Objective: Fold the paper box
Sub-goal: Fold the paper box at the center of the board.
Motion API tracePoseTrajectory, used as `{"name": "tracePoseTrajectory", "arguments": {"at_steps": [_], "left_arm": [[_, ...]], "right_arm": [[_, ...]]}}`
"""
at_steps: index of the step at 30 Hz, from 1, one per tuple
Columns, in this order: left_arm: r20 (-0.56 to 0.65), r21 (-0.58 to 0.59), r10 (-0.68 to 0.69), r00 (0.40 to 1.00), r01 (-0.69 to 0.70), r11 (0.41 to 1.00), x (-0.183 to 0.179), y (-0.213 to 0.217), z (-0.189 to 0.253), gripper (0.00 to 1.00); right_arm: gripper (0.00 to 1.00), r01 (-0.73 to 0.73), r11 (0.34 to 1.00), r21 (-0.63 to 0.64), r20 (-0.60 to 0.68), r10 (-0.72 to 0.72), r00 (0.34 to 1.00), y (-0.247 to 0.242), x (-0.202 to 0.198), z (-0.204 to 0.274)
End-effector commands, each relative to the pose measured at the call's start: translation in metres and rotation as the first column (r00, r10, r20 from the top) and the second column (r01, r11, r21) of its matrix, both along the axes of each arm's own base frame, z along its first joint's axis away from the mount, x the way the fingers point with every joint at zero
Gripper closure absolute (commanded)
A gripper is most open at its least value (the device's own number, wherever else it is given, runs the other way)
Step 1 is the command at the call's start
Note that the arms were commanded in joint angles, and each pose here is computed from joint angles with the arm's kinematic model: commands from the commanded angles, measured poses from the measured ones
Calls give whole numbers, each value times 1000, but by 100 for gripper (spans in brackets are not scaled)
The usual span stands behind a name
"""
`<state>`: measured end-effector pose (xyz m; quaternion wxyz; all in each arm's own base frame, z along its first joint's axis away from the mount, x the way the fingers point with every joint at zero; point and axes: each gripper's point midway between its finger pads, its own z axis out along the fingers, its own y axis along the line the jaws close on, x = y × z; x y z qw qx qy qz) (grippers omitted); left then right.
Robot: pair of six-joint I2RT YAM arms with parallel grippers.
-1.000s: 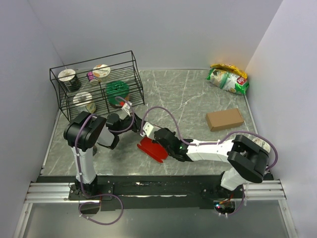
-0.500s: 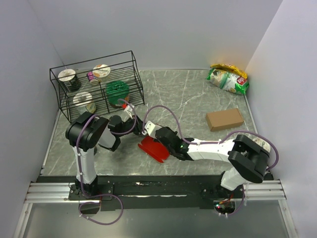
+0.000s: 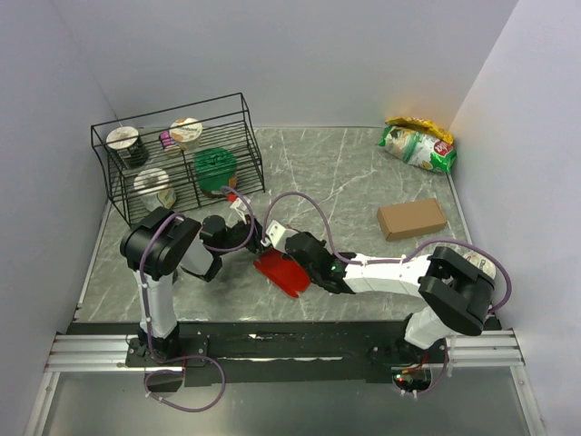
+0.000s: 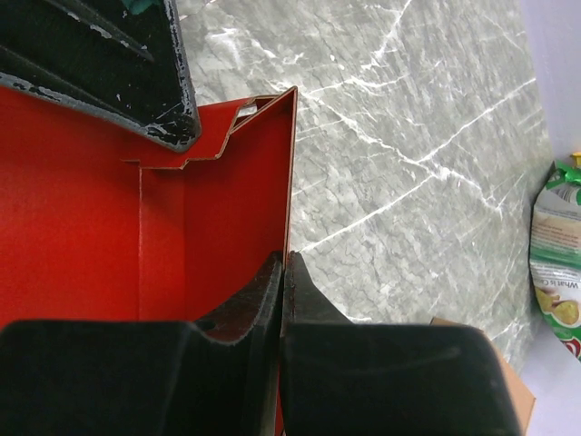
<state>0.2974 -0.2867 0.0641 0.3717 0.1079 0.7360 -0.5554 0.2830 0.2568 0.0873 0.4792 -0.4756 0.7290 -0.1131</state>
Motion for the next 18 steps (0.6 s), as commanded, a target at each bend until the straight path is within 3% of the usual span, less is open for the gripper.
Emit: {"name": "tracePoseTrajectory", "arguments": {"at_steps": [1,7,18], "left_arm": [[122,-100,-16,992,28,995,-8,-7,30,57],[158,-108,-54,986,71,992,-8,-12,30,54],[273,-47,-57,960,73,996,10,-17,39,53]], "right_arm": [[94,-12,1000,-7,3,12,1000,4,-4,2],[85,-24,1000,-20,-24,23,999,6,-9,-5],[93,-34,998,-46,-42,32,999,9,-12,-11]]}}
